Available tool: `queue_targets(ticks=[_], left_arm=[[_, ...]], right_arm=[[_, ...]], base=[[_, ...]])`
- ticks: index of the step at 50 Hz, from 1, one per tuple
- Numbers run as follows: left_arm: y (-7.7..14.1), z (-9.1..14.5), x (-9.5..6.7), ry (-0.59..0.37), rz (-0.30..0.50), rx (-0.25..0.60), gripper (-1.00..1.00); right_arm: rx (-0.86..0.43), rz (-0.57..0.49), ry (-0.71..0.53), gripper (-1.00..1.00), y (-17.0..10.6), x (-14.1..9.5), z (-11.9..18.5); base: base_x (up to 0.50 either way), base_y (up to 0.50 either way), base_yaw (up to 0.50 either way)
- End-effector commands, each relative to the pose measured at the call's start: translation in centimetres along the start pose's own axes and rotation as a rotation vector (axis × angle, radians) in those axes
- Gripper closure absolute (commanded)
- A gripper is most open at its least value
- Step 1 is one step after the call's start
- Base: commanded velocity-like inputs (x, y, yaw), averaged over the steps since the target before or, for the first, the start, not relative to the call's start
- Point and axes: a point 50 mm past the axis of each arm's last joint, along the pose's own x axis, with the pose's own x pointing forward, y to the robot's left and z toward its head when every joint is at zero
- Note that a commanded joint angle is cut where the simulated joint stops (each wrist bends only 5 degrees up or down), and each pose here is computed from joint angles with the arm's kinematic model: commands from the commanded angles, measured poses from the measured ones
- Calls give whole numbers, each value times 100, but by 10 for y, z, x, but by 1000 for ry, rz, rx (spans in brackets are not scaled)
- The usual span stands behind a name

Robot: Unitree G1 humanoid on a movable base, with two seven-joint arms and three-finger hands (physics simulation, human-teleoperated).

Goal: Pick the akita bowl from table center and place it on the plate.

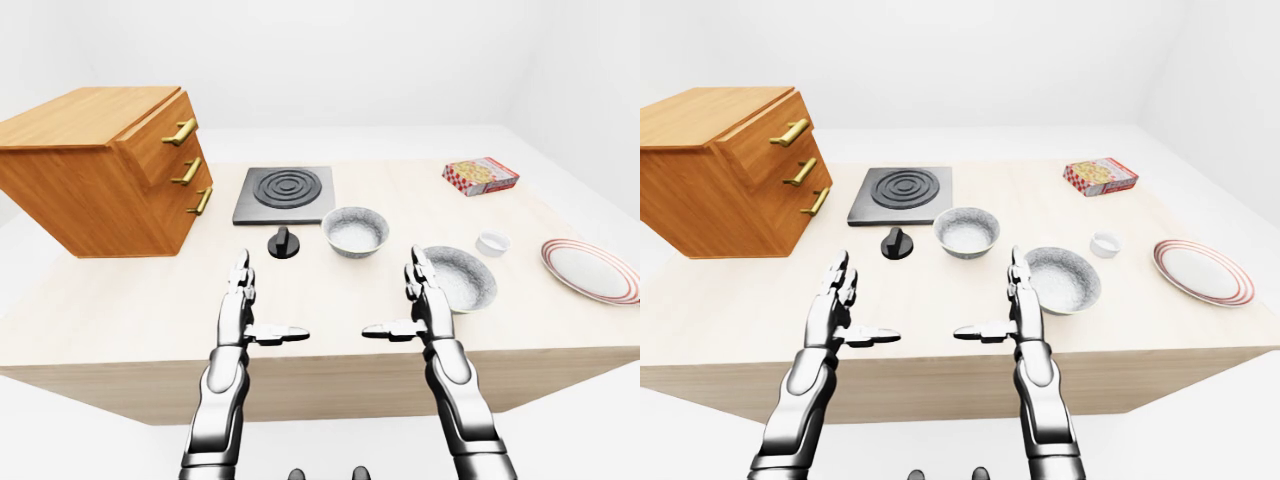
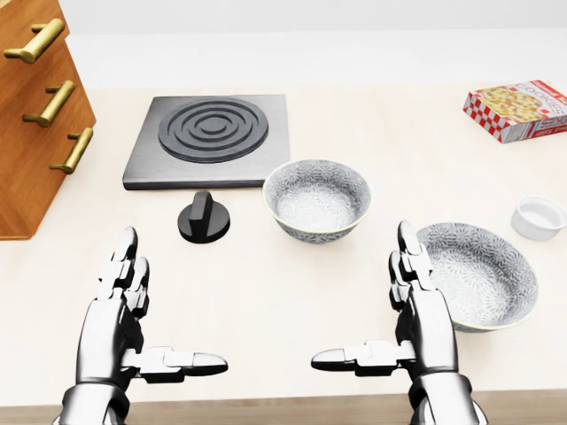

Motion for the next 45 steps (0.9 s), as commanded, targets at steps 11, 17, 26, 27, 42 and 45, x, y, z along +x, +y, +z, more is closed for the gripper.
queue_targets(ticks=[11,17,26,27,42,45], left_arm=[[15,4,16,3,-3,40,-100],[19,26,25,-39,0,57,-100],[19,35,14,-88,-9,50,-100],[18,35,13,-89,-11,51,-100],[17,36,11,-92,-13,45,-100],[16,36,11,-94,-14,46,-100]], right_arm=[[-31,-6,-7,-100,-4,17,12],[-18,-10,-100,-100,-8,20,39],[5,6,-179,-100,-6,7,55],[4,6,-177,-100,-6,7,55],[-7,5,-135,-100,-4,14,46],[-11,5,-134,-100,-4,13,46]], base=[[0,0,0],[0,0,0],[2,-3,0],[16,-28,0],[26,-44,0],[21,-50,0]])
